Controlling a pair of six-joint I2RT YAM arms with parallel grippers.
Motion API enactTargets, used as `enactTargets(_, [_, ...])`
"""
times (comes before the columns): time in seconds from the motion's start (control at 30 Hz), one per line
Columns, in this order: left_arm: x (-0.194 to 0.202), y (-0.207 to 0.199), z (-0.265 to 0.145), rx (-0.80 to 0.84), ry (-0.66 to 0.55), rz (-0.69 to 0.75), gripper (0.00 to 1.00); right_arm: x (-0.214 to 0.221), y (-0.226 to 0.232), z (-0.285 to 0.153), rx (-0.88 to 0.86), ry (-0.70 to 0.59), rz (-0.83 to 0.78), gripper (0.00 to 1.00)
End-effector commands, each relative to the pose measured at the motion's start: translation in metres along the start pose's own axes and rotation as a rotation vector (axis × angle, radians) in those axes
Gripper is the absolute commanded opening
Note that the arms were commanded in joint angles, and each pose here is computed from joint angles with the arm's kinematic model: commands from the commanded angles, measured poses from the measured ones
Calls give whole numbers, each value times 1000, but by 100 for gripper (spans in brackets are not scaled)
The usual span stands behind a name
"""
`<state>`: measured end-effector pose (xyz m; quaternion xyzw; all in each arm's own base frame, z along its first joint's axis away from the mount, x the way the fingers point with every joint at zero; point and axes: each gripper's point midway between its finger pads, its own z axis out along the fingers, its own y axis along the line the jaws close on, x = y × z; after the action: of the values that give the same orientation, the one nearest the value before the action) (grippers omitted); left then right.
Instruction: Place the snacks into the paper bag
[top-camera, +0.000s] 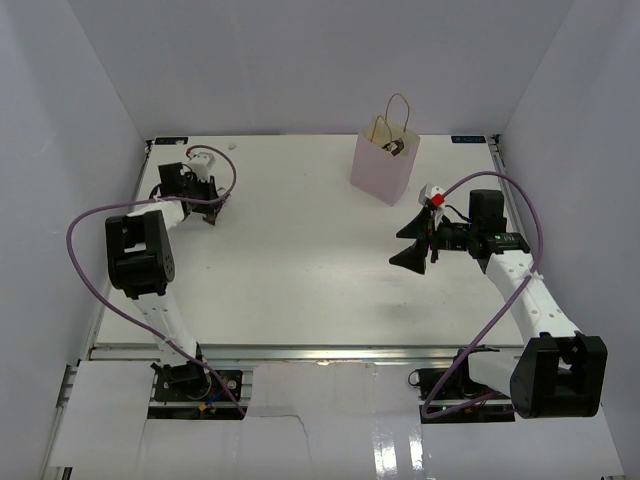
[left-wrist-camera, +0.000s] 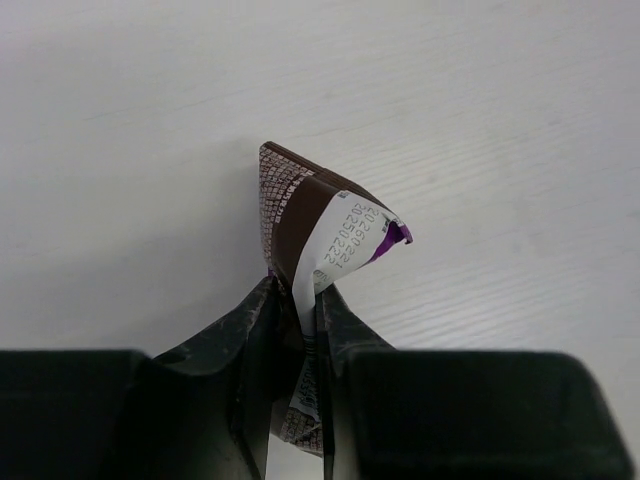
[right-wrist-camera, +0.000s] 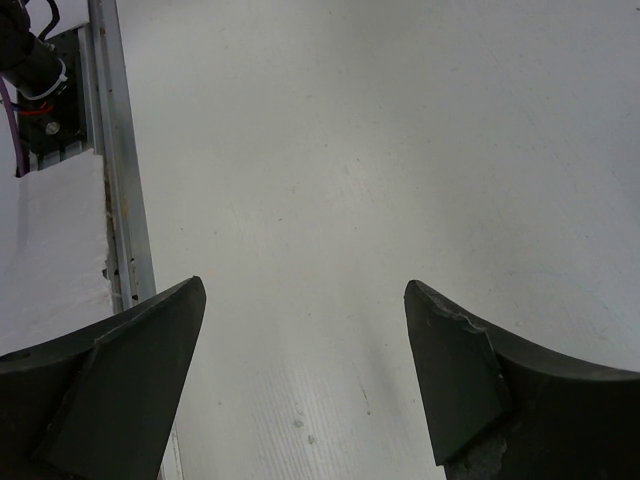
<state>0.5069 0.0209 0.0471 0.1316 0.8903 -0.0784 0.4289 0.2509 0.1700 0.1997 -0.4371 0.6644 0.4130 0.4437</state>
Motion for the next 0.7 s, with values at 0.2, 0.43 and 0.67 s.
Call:
enactTargets(0.2, [-106,-195,-69,769,-186,-305,21,-11,-8,-7,35,-17,-21,85])
enactTargets(0.43, [-81,-362,-118,1198,-36,-201,24,-26,36,-4,-219,-165,-125,90])
enactTargets(0.67, [-31,-431,-157,1415,121,-100,25,4,58,-6,-249,-89,-828,90])
